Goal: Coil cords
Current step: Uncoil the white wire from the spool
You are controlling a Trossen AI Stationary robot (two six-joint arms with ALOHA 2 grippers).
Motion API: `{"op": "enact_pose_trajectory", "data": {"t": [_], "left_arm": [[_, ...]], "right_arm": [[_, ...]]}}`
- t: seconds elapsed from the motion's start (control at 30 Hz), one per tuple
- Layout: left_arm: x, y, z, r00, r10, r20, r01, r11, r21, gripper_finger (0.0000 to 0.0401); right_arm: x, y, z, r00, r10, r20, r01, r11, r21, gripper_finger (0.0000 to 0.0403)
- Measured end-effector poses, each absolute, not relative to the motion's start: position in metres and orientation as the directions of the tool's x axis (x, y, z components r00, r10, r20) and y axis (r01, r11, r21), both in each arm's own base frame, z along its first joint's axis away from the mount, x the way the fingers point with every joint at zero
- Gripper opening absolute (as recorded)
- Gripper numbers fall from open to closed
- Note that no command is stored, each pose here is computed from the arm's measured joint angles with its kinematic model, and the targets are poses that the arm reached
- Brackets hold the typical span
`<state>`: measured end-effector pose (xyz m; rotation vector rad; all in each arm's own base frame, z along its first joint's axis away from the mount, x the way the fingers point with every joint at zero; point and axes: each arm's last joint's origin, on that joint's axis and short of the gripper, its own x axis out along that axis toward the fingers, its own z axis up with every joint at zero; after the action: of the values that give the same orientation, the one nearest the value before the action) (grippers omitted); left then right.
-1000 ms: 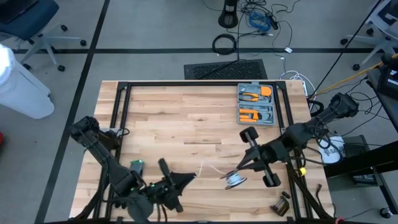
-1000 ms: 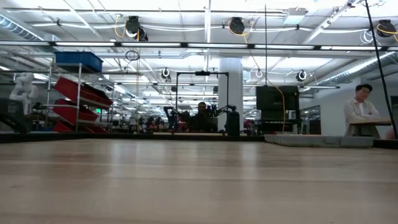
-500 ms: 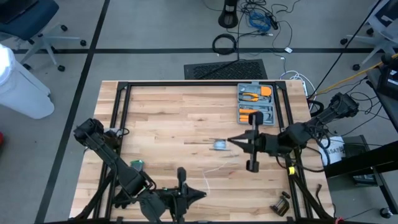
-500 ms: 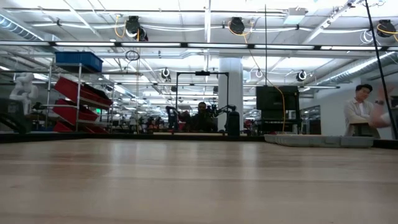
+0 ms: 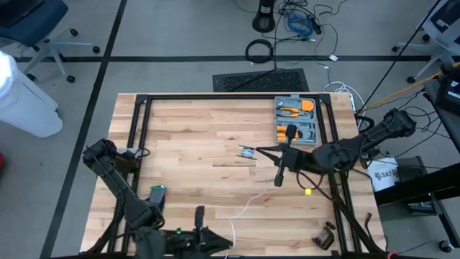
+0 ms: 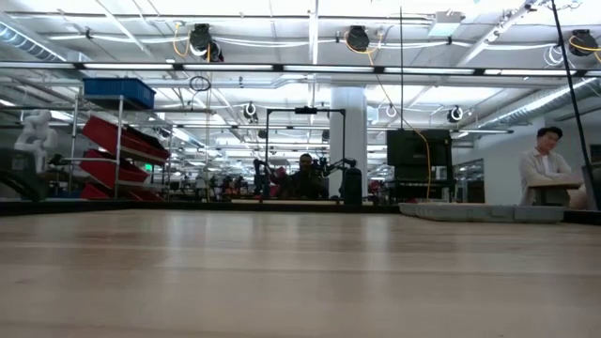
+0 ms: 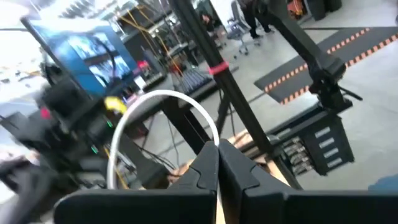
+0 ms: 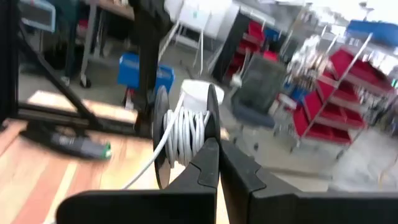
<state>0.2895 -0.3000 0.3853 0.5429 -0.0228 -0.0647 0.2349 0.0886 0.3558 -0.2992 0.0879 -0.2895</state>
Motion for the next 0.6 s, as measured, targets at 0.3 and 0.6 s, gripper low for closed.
{"op": "enact_pose_trajectory", "data": {"t": [0.3,0.6], "left_arm": [[0.257,-0.318,0.407,0.996,0.079,0.038,-0.085,0.751,0.654,0.0002],[0.237,-0.318,0.412,0.904,0.428,0.011,-0.283,0.578,0.765,0.0002]], "right_arm": [[0.231,0.085,0.330,0.915,-0.307,-0.260,0.251,0.941,-0.229,0.0000],[0.224,0.090,0.312,0.879,-0.081,-0.470,0.050,0.996,-0.078,0.0000]]}}
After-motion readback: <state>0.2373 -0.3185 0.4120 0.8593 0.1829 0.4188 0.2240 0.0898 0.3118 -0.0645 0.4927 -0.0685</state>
